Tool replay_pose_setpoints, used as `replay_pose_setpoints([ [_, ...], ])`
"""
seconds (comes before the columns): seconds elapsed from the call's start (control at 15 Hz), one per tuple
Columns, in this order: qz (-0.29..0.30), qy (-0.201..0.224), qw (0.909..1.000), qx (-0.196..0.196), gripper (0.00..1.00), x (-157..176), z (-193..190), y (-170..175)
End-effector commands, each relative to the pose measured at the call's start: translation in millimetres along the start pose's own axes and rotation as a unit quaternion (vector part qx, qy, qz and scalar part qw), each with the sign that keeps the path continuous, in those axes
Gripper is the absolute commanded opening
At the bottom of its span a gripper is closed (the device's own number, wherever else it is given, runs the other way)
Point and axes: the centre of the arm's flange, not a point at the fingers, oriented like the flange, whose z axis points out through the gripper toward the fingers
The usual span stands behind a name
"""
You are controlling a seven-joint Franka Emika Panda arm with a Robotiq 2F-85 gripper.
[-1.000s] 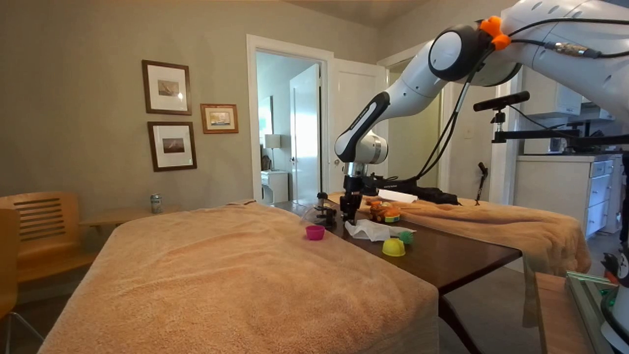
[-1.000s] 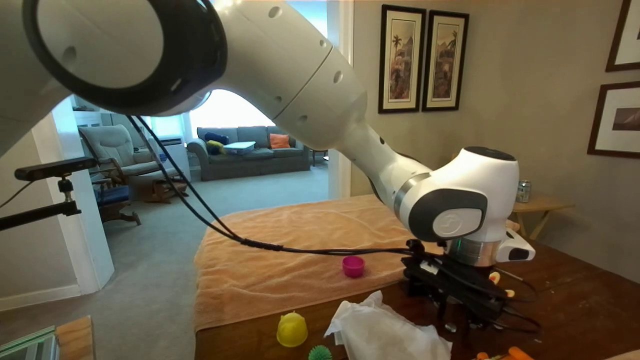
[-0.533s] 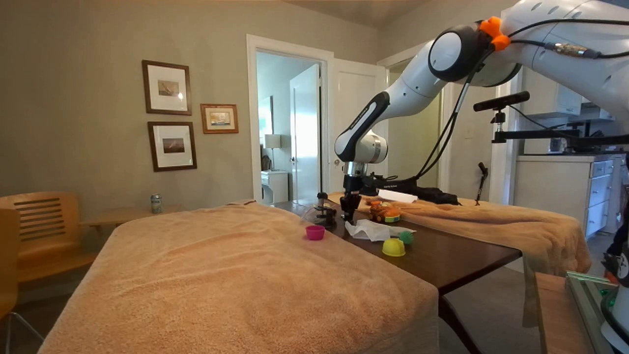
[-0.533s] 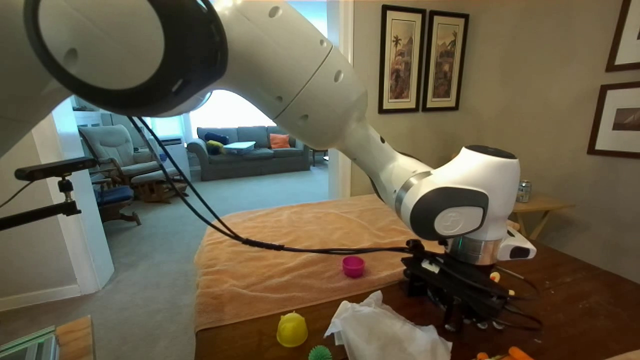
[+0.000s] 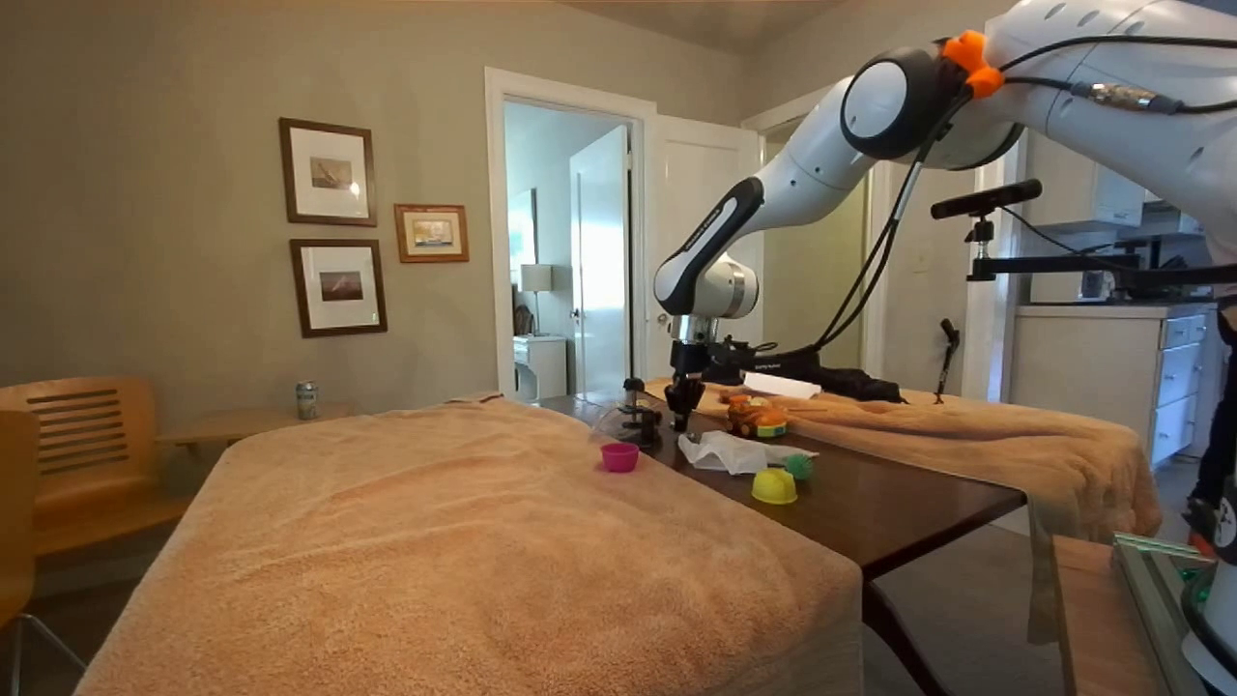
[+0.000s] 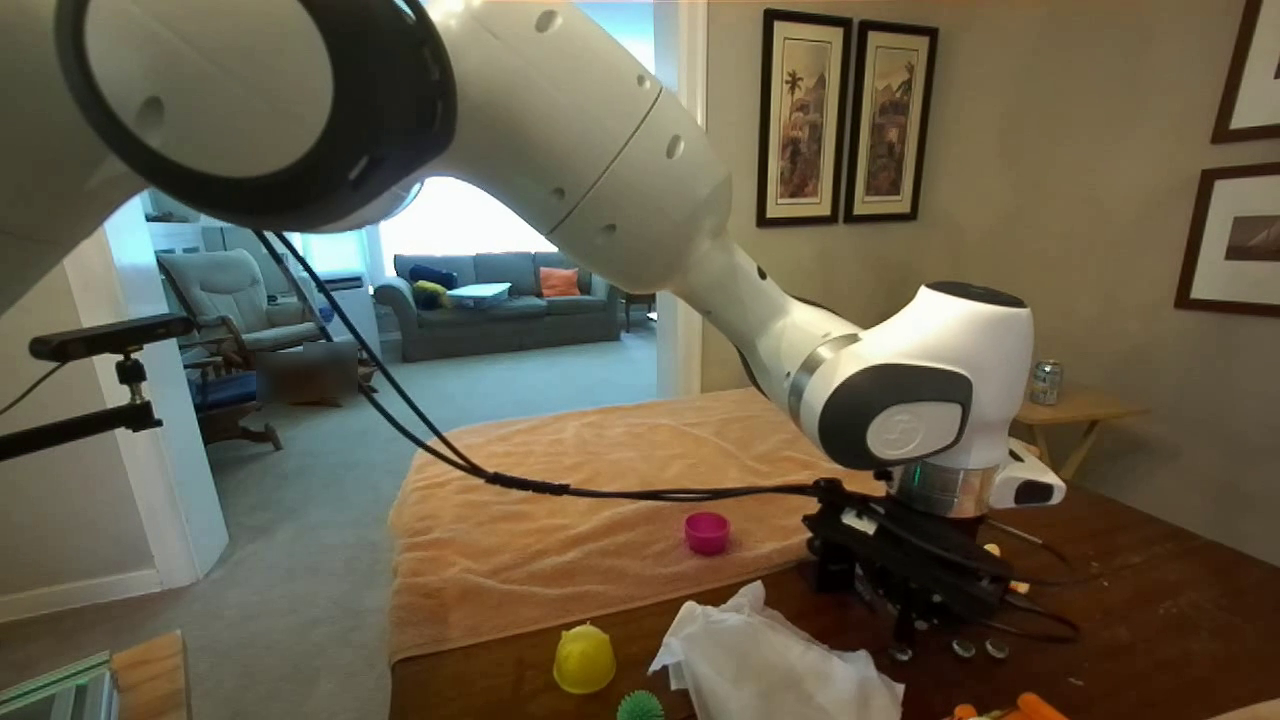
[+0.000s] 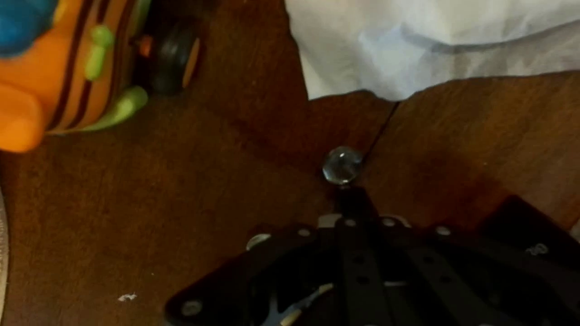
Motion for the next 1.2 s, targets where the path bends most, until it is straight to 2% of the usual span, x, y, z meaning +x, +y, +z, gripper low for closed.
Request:
replay_pose_setpoints([
  [0.0, -0.018, -0.012, 0.9997, -0.009, 0.00, 3, -9, -13],
  [0.13, -0.020, -0.011, 0.9997, -0.011, 0.00, 5, -9, -17],
  [0.2, -0.024, -0.010, 0.9996, -0.013, 0.25, 4, -10, -19],
  [0.27, -0.028, -0.009, 0.9995, -0.014, 0.26, 3, -14, -22],
  [0.4, -0.032, -0.007, 0.9993, -0.017, 0.39, 1, -22, -26],
  [0.93, -0.028, -0.037, 0.9987, -0.023, 0.94, -18, -23, -19],
  [1.0, -0.026, -0.040, 0.9986, -0.024, 0.99, -21, -20, -17],
  [1.13, -0.024, -0.046, 0.9984, -0.024, 1.00, -25, -16, -15],
])
